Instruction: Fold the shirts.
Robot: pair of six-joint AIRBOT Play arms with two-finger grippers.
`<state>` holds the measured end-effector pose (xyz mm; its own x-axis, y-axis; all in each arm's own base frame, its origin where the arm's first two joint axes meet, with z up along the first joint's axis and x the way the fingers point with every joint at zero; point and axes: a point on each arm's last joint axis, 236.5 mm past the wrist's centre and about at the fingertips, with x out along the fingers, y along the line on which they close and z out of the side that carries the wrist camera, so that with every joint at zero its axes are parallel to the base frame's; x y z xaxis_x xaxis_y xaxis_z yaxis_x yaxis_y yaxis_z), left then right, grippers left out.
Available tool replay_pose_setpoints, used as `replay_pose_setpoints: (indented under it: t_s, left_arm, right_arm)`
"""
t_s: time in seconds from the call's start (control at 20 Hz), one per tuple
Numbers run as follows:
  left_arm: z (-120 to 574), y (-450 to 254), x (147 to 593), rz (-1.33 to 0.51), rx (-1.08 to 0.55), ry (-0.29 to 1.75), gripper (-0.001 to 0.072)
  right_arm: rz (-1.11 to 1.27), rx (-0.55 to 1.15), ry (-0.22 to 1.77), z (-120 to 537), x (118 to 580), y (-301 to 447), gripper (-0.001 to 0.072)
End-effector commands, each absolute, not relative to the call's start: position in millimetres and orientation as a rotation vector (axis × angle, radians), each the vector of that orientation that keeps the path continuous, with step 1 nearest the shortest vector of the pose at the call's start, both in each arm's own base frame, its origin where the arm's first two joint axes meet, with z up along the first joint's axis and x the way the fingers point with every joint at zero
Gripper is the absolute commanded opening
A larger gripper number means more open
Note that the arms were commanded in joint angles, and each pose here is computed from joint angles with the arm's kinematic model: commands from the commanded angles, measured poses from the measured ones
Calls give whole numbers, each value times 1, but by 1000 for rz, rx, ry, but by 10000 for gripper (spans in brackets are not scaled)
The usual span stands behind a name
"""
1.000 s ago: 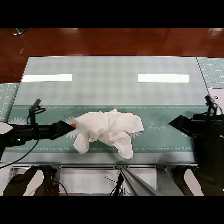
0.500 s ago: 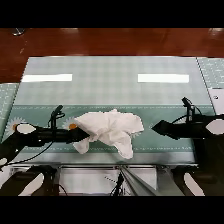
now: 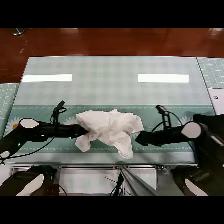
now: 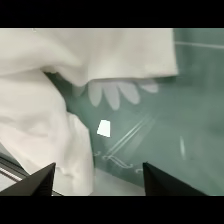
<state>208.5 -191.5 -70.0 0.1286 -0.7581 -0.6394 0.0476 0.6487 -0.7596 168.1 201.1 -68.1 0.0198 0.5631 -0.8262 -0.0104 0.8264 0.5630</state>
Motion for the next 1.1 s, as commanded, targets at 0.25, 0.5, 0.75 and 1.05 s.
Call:
replay_pose_setpoints:
  t_s: [0.25,0.5,0.75,1.05]
  left_arm:
    - [-64,-194,212,-672,-672,1316,30]
    - [-30,-196,236,-718,-683,1228,30]
    - [218,-166,352,-796,-781,529,29]
    - [488,-149,305,-813,-397,-13,29]
  right_arm:
    - [530,514,1513,-99,162,271,563]
    - [747,419,1407,-49,182,298,17]
    - [567,334,785,196,349,195,16]
    - [487,170,216,469,304,123,17]
